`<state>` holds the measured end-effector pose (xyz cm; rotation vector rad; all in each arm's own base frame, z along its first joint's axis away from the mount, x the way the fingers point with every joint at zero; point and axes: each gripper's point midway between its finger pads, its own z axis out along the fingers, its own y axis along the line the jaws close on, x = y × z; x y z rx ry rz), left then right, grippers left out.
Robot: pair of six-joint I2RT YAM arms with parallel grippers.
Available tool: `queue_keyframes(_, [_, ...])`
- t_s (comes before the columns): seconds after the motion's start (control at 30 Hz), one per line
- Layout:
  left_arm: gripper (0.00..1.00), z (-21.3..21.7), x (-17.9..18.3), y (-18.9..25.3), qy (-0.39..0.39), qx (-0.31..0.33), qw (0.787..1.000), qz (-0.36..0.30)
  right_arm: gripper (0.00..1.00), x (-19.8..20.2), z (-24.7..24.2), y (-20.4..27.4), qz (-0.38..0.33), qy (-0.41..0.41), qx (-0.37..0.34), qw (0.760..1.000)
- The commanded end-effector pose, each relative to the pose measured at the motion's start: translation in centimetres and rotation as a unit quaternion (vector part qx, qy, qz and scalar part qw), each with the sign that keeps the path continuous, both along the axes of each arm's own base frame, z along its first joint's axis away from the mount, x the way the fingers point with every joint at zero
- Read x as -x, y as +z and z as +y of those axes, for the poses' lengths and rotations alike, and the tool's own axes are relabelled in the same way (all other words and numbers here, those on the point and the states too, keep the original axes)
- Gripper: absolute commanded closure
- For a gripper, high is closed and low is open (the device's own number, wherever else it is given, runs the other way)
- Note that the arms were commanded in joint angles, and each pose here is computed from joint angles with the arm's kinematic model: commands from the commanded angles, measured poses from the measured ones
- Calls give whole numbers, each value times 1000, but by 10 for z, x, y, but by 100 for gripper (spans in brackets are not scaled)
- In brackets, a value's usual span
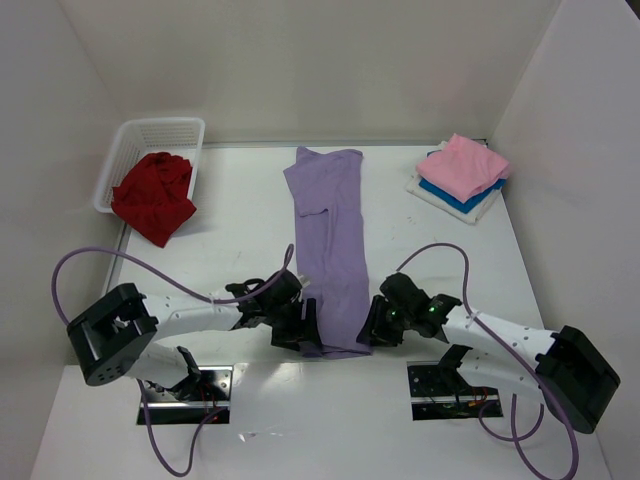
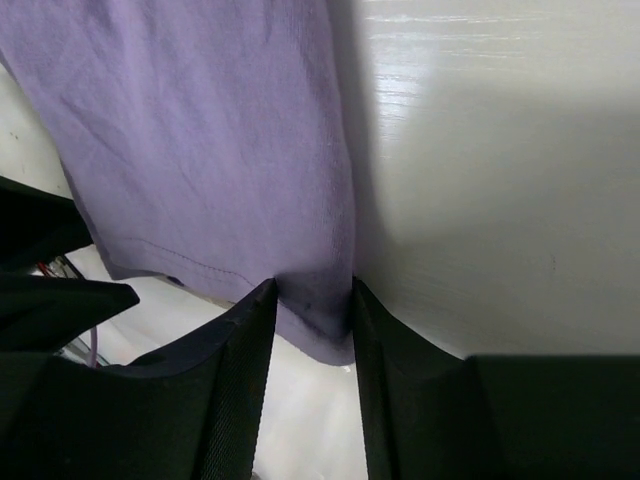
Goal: Fold and stack the t-shirts
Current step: Grab the bottom of the folded rectangular tshirt with both arms, then fold the folded rectangular tshirt in 1/3 of the way
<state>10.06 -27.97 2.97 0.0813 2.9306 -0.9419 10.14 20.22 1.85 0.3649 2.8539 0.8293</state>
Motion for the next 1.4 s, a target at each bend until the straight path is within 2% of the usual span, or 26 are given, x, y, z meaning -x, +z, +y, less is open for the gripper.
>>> queue_keyframes(0.0, [27, 3, -4, -9, 17, -22, 1000, -4, 58, 0, 5, 2, -12, 8, -15, 1000])
queue_keyframes(0.1, [41, 6, -4, -8, 27, -27, 999, 0, 61, 1, 4, 0, -9, 8, -12, 1000])
queue_keyframes(0.13, [44, 6, -6, -7, 30, -26, 999, -6, 64, 1, 4, 0, -9, 8, -12, 1000])
queue_keyframes(0.17, [51, 6, -6, -7, 30, -26, 999, -6, 70, 1, 4, 0, -9, 8, -12, 1000])
queue_keyframes(0.23, [61, 5, -6, -6, 34, -26, 999, -4, 74, 1, 4, 0, -9, 8, -12, 1000])
queue_keyframes(0.3, [70, 7, -4, -14, 33, -37, 999, 4, 83, 1, 4, 0, -9, 8, -12, 1000])
queue_keyframes(0.33, [78, 6, -5, -13, 33, -33, 999, 2, 85, 1, 4, 0, -9, 8, -12, 1000])
queue_keyframes(0.43, [91, 2, -6, -14, 25, -35, 999, 0, 96, 2, 2, -1, -8, 12, -7, 1000])
queue_keyframes(0.47, [99, 2, -6, -14, 21, -36, 999, -2, 100, -1, 5, 4, -15, 12, -14, 1000])
queue_keyframes(0.6, [100, 2, -12, -1, 26, -40, 999, -19, 100, -15, 9, 21, -43, 8, -10, 999])
queue_keyframes(0.87, [100, -2, -56, 63, 47, -24, 991, -120, 100, -58, 25, 76, -115, -12, -5, 993])
queue_keyframes(1.0, [100, 17, -96, 91, 75, -20, 983, -165, 100, -97, 33, 107, -157, -24, 0, 987])
queue_keyframes(1.13, [100, 38, -134, 101, 86, -22, 978, -188, 100, -140, 18, 115, -182, -49, 18, 982])
queue_keyframes(1.23, [100, 39, -163, 104, 72, -8, 977, -200, 100, -171, 8, 113, -189, -57, 38, 980])
queue_keyframes(1.3, [100, 47, -186, 93, 72, -24, 977, -200, 100, -195, 0, 118, -202, -67, 42, 976])
queue_keyframes(1.37, [100, 48, -212, 101, 74, -21, 973, -216, 100, -213, -5, 110, -198, -73, 50, 976])
